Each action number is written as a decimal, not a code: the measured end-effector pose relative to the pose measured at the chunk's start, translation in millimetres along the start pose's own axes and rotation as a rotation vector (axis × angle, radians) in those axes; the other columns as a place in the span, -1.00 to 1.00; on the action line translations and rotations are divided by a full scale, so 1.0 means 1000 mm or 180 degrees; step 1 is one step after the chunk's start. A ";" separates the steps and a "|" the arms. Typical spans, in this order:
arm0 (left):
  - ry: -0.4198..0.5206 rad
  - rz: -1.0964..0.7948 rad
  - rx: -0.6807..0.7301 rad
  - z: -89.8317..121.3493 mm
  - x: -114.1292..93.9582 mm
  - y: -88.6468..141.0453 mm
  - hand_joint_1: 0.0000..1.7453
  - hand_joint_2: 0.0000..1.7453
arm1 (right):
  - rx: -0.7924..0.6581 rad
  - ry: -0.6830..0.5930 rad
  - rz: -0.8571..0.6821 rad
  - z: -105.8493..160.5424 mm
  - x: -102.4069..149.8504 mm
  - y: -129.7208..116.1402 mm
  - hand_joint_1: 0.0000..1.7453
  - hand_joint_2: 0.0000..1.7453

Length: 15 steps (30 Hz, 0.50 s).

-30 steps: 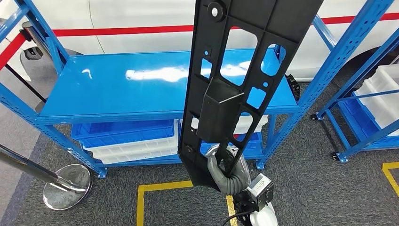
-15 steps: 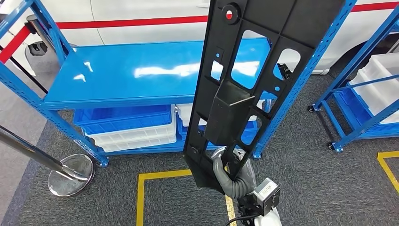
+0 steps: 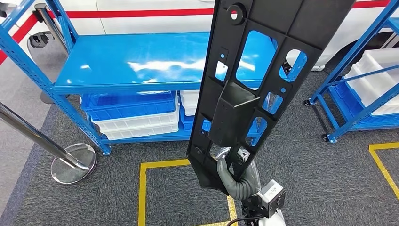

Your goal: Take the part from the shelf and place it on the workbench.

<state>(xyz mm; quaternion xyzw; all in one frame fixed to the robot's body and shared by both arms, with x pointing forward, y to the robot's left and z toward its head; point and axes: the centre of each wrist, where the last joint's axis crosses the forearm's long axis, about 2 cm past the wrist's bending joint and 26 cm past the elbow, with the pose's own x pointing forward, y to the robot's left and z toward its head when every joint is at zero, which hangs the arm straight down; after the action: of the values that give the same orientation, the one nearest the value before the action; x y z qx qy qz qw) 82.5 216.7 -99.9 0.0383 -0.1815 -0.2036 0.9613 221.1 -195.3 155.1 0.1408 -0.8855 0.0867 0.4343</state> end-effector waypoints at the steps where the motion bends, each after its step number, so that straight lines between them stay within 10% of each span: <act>1: 0.0002 0.0001 -0.0001 0.000 0.001 0.000 -1.00 1.00 | 0.0004 -0.0010 0.0001 -0.001 0.001 -0.001 1.00 1.00; 15: 0.0001 -0.0069 0.0035 0.000 -0.003 0.001 -1.00 1.00 | 0.0011 -0.0013 -0.0122 -0.002 0.002 -0.003 1.00 1.00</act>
<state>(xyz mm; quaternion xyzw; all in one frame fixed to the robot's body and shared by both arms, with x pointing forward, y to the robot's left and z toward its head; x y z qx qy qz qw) 80.5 218.7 -100.5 0.0456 -0.1820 -0.2130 0.9589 222.8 -197.6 157.9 0.1587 -0.8833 0.0795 0.4339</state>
